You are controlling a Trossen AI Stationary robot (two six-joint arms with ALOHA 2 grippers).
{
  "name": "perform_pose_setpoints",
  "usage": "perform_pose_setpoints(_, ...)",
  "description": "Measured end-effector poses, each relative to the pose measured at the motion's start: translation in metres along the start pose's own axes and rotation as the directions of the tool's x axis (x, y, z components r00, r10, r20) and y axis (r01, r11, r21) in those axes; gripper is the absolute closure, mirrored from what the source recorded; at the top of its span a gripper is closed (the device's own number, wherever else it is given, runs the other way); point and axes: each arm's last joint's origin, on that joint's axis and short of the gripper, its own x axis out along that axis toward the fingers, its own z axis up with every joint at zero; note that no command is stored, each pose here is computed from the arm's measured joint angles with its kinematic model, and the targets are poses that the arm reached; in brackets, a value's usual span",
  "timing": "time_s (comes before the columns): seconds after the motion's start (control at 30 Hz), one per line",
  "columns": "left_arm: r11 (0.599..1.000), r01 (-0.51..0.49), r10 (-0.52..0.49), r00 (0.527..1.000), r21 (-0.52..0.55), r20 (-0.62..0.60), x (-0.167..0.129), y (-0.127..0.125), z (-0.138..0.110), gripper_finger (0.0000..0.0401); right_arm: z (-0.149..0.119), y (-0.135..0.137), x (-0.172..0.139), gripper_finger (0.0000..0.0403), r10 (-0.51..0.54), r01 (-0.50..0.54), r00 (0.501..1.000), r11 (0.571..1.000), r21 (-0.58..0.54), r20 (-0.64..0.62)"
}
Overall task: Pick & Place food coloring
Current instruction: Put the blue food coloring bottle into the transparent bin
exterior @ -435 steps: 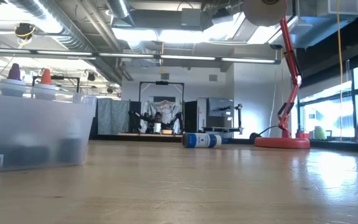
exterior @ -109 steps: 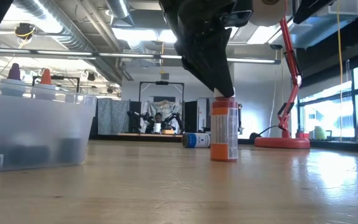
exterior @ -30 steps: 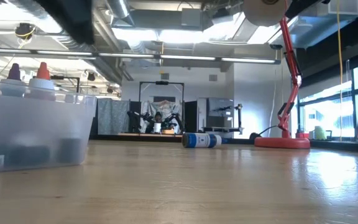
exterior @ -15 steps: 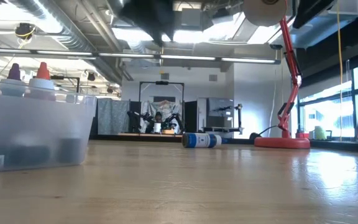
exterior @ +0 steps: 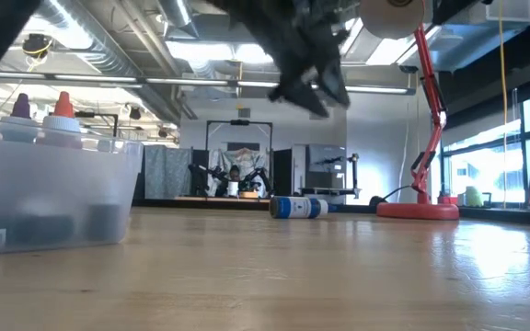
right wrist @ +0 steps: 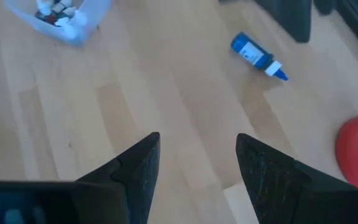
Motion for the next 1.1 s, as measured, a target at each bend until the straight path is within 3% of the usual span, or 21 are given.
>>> perform_pose_setpoints(0.07, 0.999, -0.036, 0.036, 0.999, -0.012, -0.026, 0.019, 0.013, -0.005, 0.0153, 0.001, -0.003, 0.000, 0.0189, -0.013, 0.013, 1.000, 1.000, 0.003, 0.000)
perform_pose_setpoints(0.2, 0.996, -0.062, 0.068, 0.994, 0.066, -0.088, 0.056, 0.034, -0.020, 0.0155, 0.005, -0.007, 0.003, 0.0189, -0.031, 0.031, 1.000, 0.999, -0.014, 0.002)
perform_pose_setpoints(0.4, 0.990, -0.065, 0.084, 0.984, 0.122, -0.158, 0.091, 0.045, -0.042, 0.0158, 0.013, -0.016, 0.010, 0.0189, -0.064, 0.064, 0.998, 0.998, 0.001, -0.005)
perform_pose_setpoints(0.7, 0.986, -0.084, 0.112, 0.974, 0.145, -0.195, 0.104, 0.049, -0.054, 0.0164, 0.021, -0.028, 0.017, 0.0189, -0.055, 0.054, 0.997, 0.998, -0.015, -0.056)
perform_pose_setpoints(0.87, 0.991, -0.022, 0.052, 0.973, 0.133, -0.225, 0.111, 0.054, -0.058, 0.0164, 0.023, -0.031, 0.019, 0.0189, -0.058, 0.058, 0.996, 0.998, -0.009, -0.062)
perform_pose_setpoints(1.1, 0.986, -0.046, 0.087, 0.961, 0.159, -0.264, 0.116, 0.059, -0.066, 0.0180, 0.023, -0.031, 0.019, 0.0189, -0.058, 0.056, 0.996, 0.998, -0.029, -0.062)
